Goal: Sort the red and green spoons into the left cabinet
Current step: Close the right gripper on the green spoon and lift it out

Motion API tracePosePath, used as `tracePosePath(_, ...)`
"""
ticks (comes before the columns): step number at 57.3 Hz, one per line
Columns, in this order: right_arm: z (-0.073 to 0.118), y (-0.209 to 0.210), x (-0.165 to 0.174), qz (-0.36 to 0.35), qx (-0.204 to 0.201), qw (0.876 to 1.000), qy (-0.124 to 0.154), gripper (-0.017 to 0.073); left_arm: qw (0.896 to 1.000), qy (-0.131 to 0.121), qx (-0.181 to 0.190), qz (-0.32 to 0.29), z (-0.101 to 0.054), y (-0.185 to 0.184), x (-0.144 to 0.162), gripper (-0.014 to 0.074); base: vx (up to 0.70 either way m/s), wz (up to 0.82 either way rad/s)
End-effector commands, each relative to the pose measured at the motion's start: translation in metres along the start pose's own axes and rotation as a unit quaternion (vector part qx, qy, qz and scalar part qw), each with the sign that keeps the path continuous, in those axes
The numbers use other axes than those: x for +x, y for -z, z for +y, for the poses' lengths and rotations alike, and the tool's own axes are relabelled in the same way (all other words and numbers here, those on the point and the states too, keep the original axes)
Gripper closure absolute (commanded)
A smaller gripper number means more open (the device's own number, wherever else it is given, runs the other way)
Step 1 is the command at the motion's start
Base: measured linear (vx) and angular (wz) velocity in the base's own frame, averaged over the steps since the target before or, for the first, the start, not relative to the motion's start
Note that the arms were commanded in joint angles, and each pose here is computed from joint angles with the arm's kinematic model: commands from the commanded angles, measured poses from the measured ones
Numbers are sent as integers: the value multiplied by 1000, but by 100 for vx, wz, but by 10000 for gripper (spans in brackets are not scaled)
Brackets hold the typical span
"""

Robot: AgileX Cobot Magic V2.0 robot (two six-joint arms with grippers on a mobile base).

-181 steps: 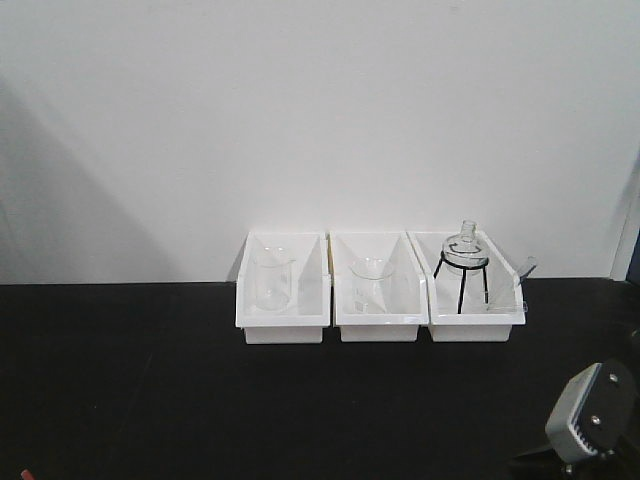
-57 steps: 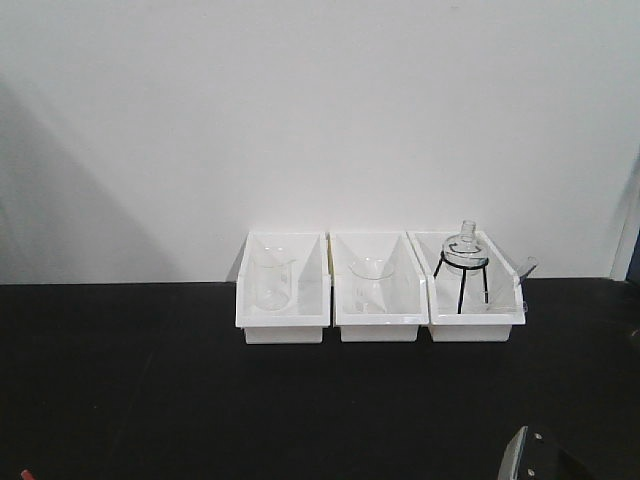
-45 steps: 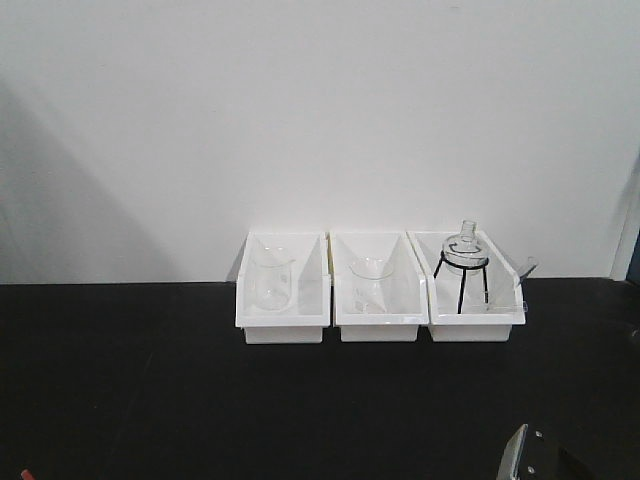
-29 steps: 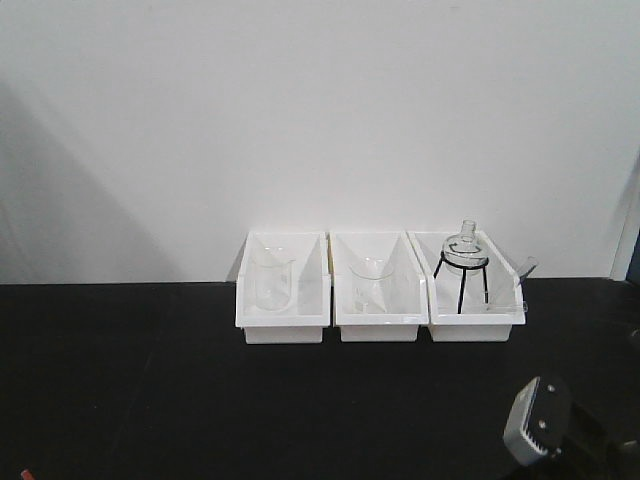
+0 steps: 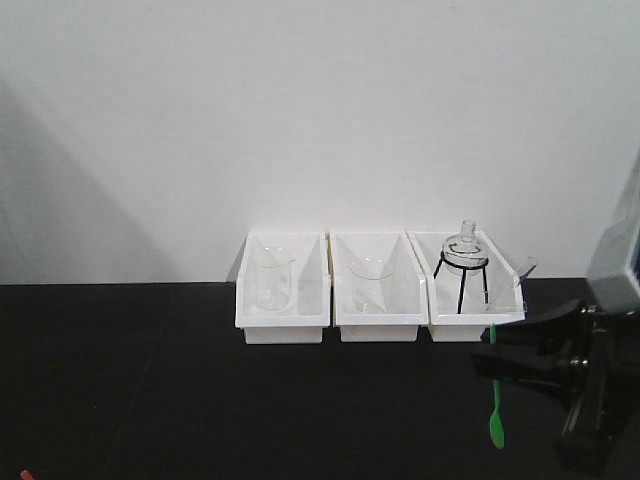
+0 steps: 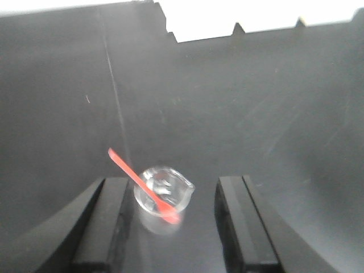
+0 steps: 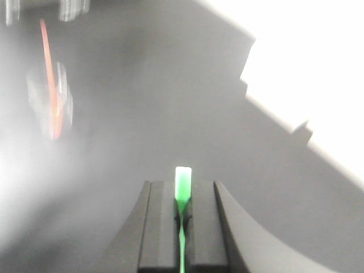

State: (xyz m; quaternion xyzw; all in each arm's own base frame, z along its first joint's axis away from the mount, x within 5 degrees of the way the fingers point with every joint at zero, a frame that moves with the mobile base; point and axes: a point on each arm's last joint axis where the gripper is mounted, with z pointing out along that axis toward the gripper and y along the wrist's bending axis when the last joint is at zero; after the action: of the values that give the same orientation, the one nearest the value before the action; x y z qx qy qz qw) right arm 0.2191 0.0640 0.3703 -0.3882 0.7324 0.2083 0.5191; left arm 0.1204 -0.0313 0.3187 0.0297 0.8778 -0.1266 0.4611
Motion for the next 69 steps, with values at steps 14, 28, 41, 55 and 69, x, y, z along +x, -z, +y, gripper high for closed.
tracePosePath(14, 34, 51, -38, -78, 56, 995, 34, 562, 979, 193, -10, -69, 13, -33, 17, 119, 0, 0)
tracePosePath(28, 40, 57, -38, -75, 62, 994, 39, 562, 977, 203, -22, -57, 17, -71, 10, 119, 0, 0)
tracePosePath(41, 40, 57, -37, -71, 64, 995, 43, 562, 977, 206, -43, -23, 23, -114, 16, 119, 0, 0)
tracePosePath(55, 38, 57, -34, -54, 71, 994, 56, 562, 977, 206, -57, -3, 30, -147, 25, 119, 0, 0)
tracePosePath(69, 38, 57, -34, -49, 76, 994, 60, 562, 977, 205, -58, -22, 34, -167, 28, 119, 0, 0)
